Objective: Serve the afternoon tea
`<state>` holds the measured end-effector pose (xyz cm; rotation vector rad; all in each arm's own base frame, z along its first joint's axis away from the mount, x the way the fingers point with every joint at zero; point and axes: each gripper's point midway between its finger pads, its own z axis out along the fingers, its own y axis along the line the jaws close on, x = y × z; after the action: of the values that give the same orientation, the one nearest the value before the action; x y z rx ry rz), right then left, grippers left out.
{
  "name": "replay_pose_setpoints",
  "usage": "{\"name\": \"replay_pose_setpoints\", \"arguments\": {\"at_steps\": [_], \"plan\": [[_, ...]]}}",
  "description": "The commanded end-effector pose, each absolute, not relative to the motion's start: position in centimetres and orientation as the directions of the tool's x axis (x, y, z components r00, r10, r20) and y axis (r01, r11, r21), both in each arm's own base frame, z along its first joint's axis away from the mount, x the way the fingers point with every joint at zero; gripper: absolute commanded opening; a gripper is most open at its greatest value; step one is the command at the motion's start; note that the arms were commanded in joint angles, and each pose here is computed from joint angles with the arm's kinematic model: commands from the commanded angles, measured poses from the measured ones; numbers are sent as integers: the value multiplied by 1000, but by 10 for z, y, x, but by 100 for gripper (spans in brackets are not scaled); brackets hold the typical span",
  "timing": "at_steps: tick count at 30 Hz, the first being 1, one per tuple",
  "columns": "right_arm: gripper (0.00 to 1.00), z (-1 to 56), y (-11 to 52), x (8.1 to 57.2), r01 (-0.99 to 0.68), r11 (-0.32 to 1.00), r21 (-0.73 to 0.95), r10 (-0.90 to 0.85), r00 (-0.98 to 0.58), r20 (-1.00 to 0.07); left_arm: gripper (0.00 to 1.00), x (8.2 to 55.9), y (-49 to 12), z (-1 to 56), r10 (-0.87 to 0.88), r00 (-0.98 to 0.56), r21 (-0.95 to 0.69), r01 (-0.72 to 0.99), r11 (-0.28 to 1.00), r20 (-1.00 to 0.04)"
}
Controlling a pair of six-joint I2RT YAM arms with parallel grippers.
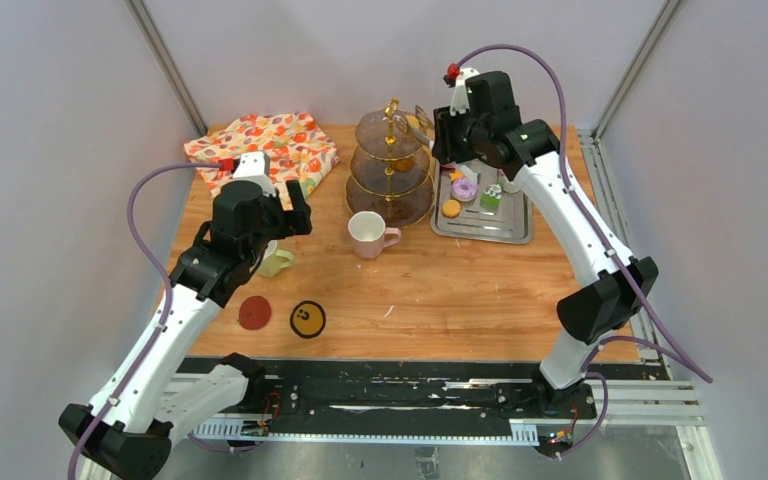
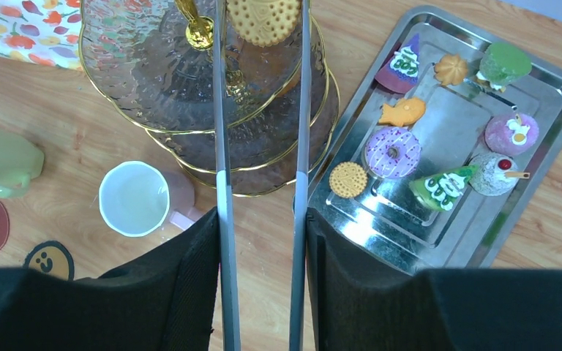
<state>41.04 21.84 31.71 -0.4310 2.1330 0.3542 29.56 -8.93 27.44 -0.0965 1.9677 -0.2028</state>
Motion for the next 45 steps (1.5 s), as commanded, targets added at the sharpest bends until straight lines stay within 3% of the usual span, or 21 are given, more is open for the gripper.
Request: {"name": "replay_pose_setpoints", "arguments": {"at_steps": [1, 9, 15, 22, 27, 33, 40, 45], "plan": [[45, 348, 226, 414, -457, 886, 80, -154, -453, -878, 95, 293, -84, 279, -158, -371, -176, 16, 984, -915], [44, 357, 220, 409, -447, 892, 72, -148, -439, -886, 95, 297, -86, 279, -145, -375, -165, 21, 986, -916], [20, 377, 200, 400, -386, 922, 33, -130, -389, -912, 95, 299, -89, 281, -143, -373, -166, 31, 986, -917], [6, 372, 131, 374, -196, 980, -22, -94, -369, -925, 95, 306, -93, 288, -121, -373, -150, 50, 987, -920], [11, 293, 72, 353, -64, 998, 9, -27, -529, -848, 95, 308, -97, 287, -130, -377, -164, 61, 985, -917], [16, 213, 60, 331, -75, 997, -15, -62, -690, -721, 95, 312, -106, 286, -142, -385, -189, 85, 978, -912], [31, 166, 49, 339, -41, 999, -8, -37, -776, -629, 95, 313, -106, 284, -142, -390, -189, 86, 978, -910], [32, 150, 44, 349, -25, 1000, -7, -24, -800, -600, 95, 312, -104, 283, -137, -389, -181, 78, 980, -911]]}}
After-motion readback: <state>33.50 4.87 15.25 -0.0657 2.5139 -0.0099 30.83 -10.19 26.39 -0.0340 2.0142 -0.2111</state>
